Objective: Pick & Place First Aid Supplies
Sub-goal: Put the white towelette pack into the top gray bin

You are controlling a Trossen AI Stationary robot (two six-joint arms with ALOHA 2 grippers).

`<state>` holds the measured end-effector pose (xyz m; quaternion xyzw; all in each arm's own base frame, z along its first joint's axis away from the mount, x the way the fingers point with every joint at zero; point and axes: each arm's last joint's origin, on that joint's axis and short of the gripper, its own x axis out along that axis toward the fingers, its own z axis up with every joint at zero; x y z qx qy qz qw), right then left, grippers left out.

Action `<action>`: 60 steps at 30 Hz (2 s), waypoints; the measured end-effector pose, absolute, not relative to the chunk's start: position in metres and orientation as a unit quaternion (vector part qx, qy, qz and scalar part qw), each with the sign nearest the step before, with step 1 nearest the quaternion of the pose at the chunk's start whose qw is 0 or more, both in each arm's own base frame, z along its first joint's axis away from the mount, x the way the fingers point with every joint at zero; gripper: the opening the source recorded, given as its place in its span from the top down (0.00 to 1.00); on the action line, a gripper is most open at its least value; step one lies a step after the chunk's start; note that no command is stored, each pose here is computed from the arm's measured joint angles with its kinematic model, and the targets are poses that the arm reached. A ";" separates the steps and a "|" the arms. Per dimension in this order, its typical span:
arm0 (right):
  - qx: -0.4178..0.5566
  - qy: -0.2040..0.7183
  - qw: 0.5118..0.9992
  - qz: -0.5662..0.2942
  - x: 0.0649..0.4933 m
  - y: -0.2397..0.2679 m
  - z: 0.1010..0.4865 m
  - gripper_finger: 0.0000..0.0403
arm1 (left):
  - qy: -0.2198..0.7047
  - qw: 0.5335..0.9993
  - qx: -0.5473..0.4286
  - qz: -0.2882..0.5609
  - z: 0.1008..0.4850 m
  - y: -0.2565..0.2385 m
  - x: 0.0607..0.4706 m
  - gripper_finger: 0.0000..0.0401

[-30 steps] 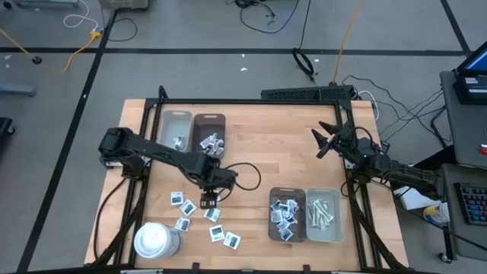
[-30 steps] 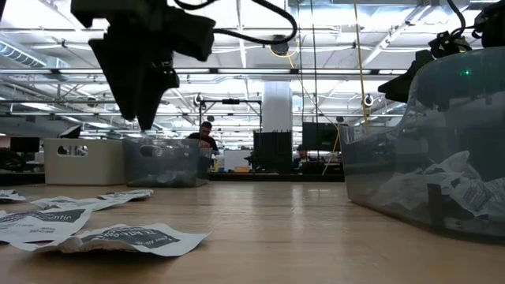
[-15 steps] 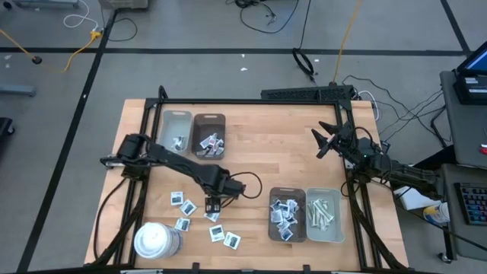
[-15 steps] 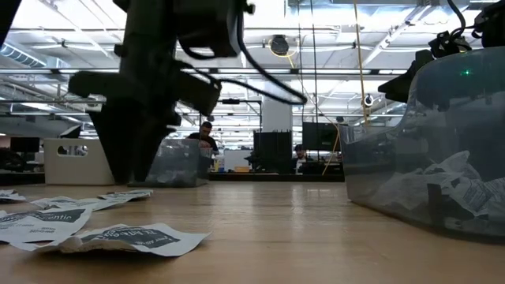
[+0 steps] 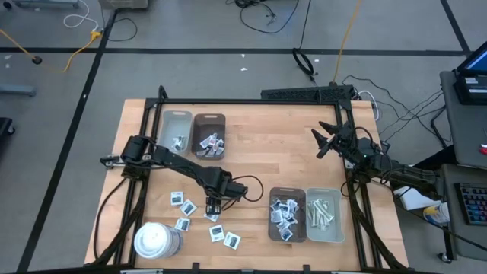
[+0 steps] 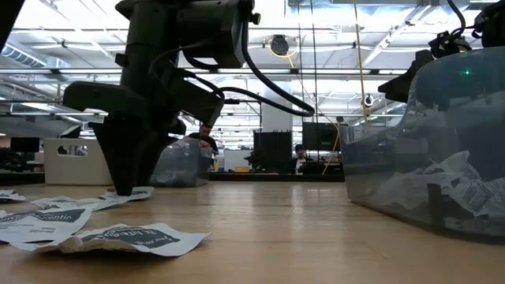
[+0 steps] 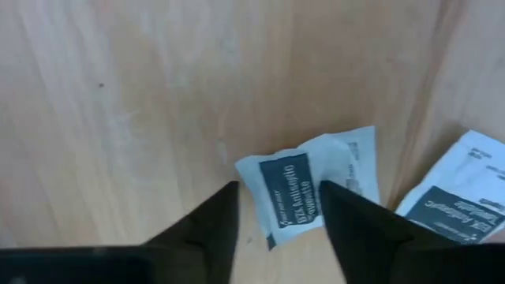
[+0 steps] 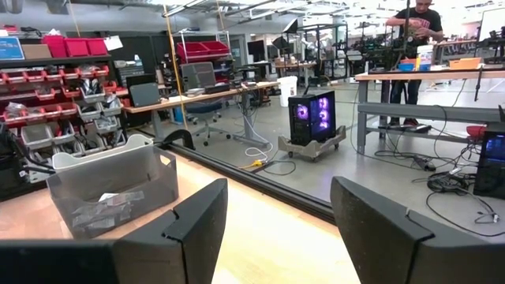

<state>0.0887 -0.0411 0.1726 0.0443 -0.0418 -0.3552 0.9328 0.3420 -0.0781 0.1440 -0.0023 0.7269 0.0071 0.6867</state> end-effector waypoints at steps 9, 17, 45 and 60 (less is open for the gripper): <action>0.044 -0.042 0.933 -0.355 0.089 -0.041 0.173 0.46 | 0.727 0.686 -0.002 -0.017 0.144 -0.079 0.342 0.97; 0.044 -0.042 0.933 -0.355 0.089 -0.041 0.173 0.45 | 0.727 0.685 -0.024 -0.031 0.155 -0.072 0.339 0.99; 0.044 -0.042 0.933 -0.355 0.089 -0.041 0.173 0.45 | 0.689 0.707 -0.150 0.052 0.261 -0.027 0.284 0.99; 0.044 -0.042 0.933 -0.356 0.089 -0.041 0.173 0.45 | 0.636 0.686 -0.292 0.196 0.267 0.073 0.250 1.00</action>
